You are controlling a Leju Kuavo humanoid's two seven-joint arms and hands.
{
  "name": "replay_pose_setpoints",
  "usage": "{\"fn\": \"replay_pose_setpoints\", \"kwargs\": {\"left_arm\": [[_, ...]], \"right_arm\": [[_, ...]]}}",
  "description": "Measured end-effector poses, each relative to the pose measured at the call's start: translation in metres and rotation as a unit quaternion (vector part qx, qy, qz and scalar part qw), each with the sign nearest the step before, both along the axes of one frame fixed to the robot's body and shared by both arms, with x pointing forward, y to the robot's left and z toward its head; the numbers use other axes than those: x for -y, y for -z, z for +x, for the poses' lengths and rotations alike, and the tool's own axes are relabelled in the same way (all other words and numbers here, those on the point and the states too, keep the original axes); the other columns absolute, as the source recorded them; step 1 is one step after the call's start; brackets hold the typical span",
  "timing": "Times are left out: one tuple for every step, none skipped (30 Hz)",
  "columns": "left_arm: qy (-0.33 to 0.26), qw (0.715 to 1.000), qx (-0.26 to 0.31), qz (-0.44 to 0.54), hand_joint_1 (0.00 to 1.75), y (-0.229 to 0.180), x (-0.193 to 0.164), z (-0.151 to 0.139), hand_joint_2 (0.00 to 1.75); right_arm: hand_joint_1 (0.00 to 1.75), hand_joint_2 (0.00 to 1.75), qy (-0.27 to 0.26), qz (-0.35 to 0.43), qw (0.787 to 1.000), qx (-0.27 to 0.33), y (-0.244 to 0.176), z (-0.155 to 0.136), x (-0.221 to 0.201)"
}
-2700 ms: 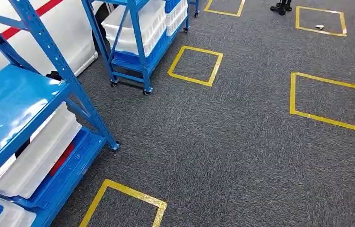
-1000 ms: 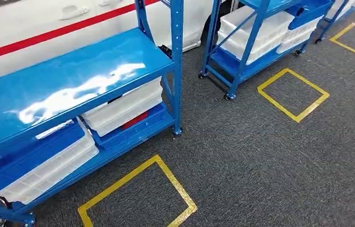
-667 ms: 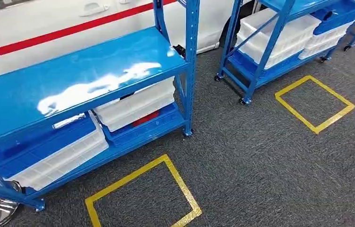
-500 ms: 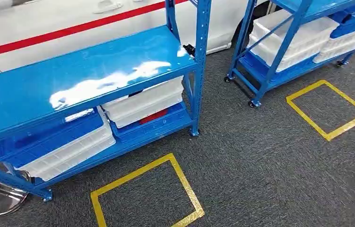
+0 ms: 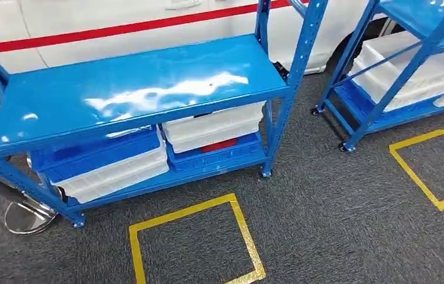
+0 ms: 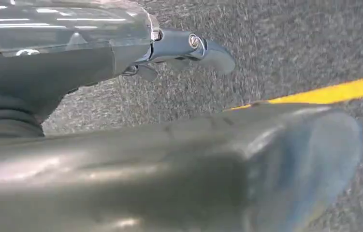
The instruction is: Take the parts from the cabinet and place them on the table.
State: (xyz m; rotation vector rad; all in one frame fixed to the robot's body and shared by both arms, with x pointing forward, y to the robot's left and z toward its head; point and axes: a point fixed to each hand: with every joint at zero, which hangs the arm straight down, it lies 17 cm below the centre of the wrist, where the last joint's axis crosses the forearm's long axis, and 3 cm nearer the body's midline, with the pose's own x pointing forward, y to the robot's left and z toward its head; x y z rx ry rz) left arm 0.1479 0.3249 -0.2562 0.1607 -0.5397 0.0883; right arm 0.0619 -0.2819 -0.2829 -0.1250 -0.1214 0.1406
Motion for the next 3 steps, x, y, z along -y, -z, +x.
{"fn": "replay_pose_setpoints", "kwargs": {"left_arm": [[0.000, 1.000, -0.001, 0.000, 0.00, 0.0002, 0.0000, -0.0010, 0.00], [-0.001, 1.000, -0.001, 0.000, 0.00, 0.0004, -0.0001, -0.0018, 0.00], [-0.001, 1.000, -0.002, 0.000, 0.00, 0.0005, 0.0005, -0.0021, 0.00]], "right_arm": [[0.00, 0.00, 0.000, 0.000, 1.000, -0.001, 0.0001, -0.0010, 0.0000], [0.00, 0.00, 0.000, -0.001, 1.000, -0.001, 0.0001, -0.0010, 0.0006], [0.00, 0.00, 0.000, -0.002, 1.000, -0.001, 0.0002, -0.0012, 0.0021]]}}
